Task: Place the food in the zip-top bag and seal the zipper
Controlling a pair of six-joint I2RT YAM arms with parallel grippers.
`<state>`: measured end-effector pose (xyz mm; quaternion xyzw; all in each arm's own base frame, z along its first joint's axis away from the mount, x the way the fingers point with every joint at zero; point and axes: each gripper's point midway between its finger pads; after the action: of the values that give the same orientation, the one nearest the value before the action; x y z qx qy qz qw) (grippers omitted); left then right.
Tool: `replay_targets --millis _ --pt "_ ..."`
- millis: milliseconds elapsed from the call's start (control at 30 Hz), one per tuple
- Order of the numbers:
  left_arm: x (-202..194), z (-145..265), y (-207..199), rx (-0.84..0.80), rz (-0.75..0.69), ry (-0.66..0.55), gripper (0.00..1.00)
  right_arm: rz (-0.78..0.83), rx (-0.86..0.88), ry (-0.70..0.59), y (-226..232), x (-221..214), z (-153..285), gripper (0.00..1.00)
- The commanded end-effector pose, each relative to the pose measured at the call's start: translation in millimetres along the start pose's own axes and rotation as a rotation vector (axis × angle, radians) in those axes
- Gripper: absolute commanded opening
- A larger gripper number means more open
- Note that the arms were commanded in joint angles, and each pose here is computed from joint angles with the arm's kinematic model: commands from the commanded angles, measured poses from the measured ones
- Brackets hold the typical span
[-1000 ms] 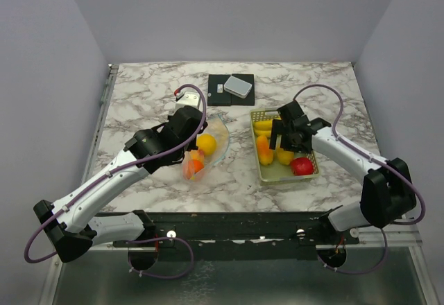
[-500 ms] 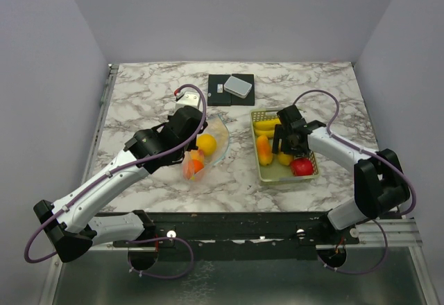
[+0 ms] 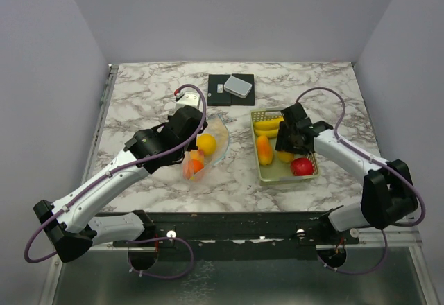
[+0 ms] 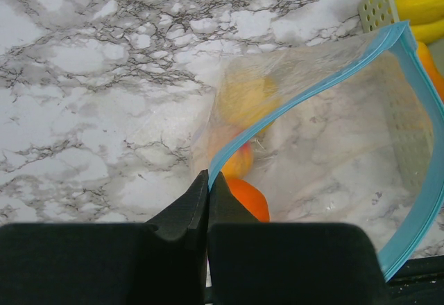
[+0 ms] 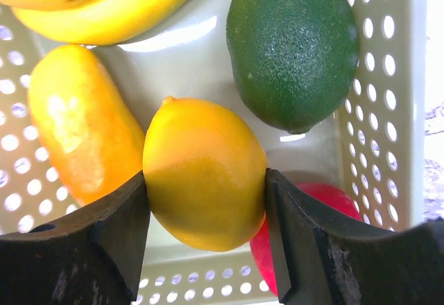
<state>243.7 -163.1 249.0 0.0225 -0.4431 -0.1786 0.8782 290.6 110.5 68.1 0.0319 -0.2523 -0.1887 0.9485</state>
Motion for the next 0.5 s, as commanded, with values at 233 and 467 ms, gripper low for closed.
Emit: replay_targets --millis 233,467 --pt "5.8 4.1 1.3 -0.008 0.014 -0.018 0.00 0.008 0.308 -0.067 46.8 35.1 84.5 0.28" --pt "7.1 4.8 1.4 -0.009 0.014 -0.021 0.00 0.045 0.569 -0.104 86.6 51.9 147.8 0.28"
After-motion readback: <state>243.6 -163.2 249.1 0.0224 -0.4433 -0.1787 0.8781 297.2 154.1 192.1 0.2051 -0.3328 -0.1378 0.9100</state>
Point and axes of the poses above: each gripper's point midway between its finger pads, its own z axis back along the fingers, its own y axis along the line the jaws close on, x = y × z, and after that the axes turned 13 degrees about -z, right-handed
